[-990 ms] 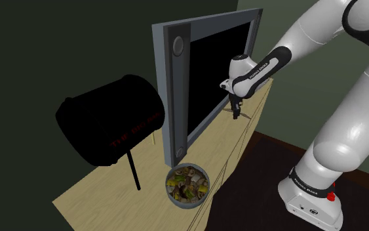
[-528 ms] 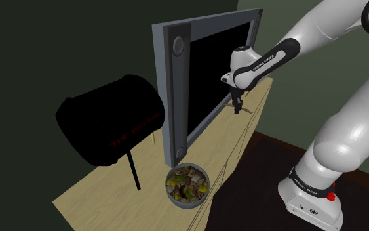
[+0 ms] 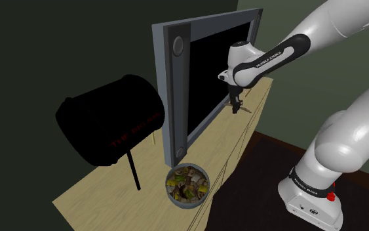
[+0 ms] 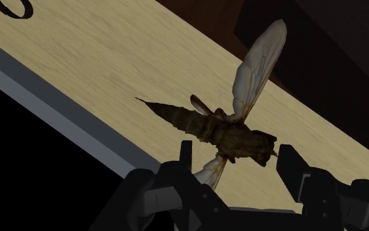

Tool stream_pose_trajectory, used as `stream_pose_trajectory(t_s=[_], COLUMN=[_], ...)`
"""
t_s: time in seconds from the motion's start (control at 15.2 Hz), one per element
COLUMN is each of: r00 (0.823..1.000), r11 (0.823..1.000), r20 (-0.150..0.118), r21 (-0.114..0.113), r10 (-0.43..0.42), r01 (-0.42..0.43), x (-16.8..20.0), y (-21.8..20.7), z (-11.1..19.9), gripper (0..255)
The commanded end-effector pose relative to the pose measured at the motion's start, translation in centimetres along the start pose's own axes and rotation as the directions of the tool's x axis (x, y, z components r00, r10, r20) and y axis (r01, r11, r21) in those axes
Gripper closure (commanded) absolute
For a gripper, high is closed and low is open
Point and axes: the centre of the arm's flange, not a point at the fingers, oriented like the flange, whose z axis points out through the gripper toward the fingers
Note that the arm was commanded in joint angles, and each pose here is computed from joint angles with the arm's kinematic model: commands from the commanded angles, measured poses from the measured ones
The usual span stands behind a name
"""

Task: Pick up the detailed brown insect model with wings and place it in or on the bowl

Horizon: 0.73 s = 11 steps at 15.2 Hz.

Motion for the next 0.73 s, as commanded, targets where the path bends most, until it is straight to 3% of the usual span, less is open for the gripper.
stream_pose_trajectory(t_s=[0.0, 0.66], r00=[1.0, 1.0], r11=[1.0, 1.0], r20=[0.0, 0.0], r21=[0.0, 0.0], r10=[0.001, 0.001], r01=[-0.001, -0.001], x=[1.2, 8.1], y=[-2.2, -13.2], z=[-0.4, -2.8], gripper=[255, 255])
